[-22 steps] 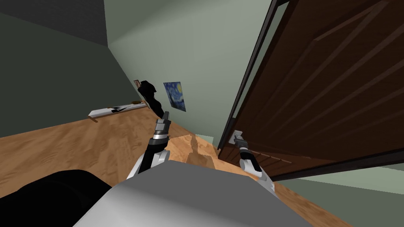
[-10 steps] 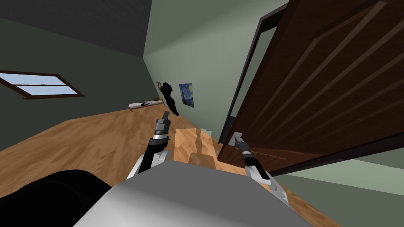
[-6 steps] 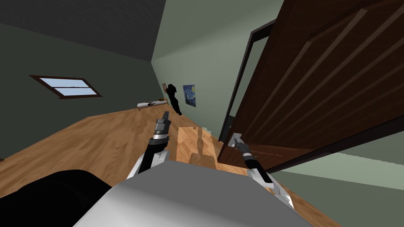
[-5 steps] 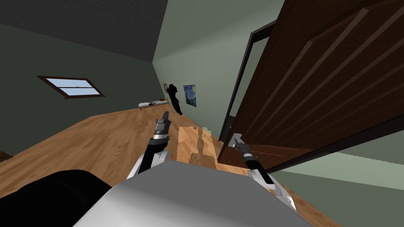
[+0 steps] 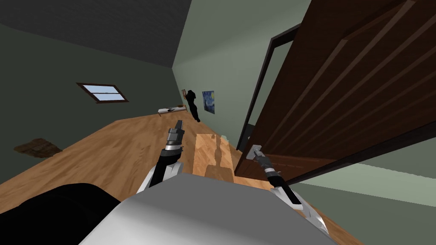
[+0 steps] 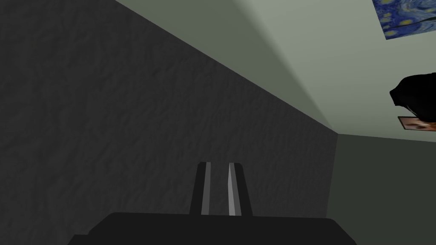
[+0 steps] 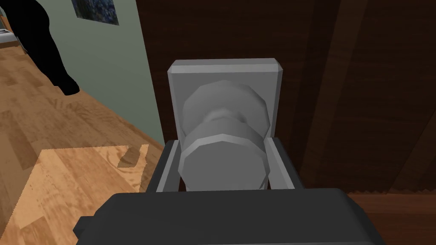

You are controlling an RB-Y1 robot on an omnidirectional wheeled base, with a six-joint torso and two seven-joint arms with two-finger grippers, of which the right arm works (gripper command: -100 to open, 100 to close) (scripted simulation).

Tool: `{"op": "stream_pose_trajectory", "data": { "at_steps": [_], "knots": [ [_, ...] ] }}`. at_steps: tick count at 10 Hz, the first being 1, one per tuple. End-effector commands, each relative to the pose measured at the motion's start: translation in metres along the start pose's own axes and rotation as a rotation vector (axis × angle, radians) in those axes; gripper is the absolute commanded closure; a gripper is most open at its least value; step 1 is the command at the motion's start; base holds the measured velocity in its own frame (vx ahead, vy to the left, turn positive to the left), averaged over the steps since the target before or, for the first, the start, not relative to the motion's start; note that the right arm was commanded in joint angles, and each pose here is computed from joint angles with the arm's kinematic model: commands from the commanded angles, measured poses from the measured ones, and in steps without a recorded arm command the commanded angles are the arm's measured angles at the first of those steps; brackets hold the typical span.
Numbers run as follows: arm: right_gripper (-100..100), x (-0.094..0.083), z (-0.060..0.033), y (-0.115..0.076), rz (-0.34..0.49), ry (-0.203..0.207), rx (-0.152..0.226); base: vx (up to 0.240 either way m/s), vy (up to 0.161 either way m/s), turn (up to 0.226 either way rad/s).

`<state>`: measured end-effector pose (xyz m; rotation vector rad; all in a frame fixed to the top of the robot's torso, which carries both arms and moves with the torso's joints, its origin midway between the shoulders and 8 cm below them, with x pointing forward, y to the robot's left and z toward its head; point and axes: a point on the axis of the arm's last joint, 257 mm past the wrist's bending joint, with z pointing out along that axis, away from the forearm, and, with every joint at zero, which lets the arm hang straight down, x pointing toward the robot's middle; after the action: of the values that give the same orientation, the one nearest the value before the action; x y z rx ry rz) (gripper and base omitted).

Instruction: Pull the door open

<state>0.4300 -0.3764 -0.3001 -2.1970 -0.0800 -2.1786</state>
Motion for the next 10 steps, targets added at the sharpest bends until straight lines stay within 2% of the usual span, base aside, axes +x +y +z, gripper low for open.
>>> {"op": "stream_pose_trajectory", "data": {
  "at_steps": [1,3,4,10],
  "knots": [
    [100,0.003,-0.0046,-0.001,0.002,0.007,0.019,-0.215,-0.083,0.11],
    [100,0.004,-0.01,-0.002,0.003,0.008,0.038,-0.198,-0.072,0.096],
    [100,0.001,-0.0084,-0.002,0.0,0.001,0.032,-0.089,-0.03,0.025],
    [100,0.002,-0.0253,-0.001,0.002,0.006,0.091,-0.199,-0.092,0.134]
  ]
}}
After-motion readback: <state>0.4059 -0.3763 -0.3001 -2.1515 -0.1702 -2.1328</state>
